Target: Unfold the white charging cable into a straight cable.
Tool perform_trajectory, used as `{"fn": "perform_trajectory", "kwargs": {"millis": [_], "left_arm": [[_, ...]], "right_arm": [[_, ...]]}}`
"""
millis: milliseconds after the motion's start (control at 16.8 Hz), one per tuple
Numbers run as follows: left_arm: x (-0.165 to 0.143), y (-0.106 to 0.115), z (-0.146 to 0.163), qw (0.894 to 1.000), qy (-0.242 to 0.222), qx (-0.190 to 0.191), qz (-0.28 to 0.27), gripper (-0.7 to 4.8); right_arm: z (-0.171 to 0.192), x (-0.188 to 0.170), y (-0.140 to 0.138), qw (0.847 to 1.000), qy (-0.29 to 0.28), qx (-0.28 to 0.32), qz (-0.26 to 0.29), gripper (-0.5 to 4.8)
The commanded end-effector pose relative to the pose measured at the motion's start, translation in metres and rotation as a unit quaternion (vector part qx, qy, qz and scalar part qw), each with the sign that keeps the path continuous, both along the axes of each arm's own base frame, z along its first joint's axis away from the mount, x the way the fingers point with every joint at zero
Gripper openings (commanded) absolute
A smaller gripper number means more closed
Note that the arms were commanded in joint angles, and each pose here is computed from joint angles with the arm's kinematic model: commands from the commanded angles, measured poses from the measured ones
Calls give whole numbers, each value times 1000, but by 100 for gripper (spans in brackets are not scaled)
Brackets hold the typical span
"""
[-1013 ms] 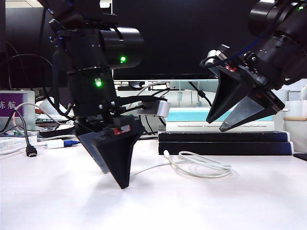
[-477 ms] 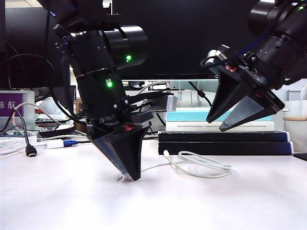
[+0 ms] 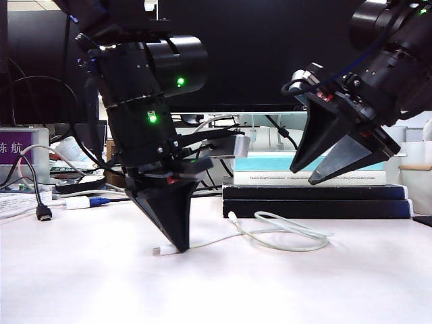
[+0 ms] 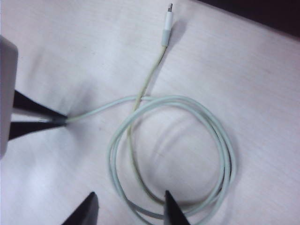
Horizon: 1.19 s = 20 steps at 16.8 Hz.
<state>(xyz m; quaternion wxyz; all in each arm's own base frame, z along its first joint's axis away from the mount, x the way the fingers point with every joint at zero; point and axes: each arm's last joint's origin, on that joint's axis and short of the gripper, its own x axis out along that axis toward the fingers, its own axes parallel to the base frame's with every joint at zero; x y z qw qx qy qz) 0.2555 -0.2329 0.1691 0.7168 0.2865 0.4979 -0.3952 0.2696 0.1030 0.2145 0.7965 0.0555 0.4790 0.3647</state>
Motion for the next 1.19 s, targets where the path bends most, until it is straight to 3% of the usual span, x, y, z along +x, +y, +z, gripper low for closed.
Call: {"fn": "perform_trajectory", "kwargs": {"millis": [60, 417, 834, 1192], "left_arm": [[5, -2, 12, 999, -39, 19, -6, -6], [15, -11, 75, 994, -102, -29, -2, -6], [-1, 4, 112, 992, -115, -45, -2, -6], [-5, 8, 160, 981, -177, -85, -8, -6]], "right_arm": [[2, 1, 0, 1000, -7, 3, 1, 181], [2, 1, 0, 1000, -7, 3, 2, 181], [5, 4, 2, 999, -29, 15, 3, 181], [0, 0, -1, 1000, -7, -12, 0, 181]]}}
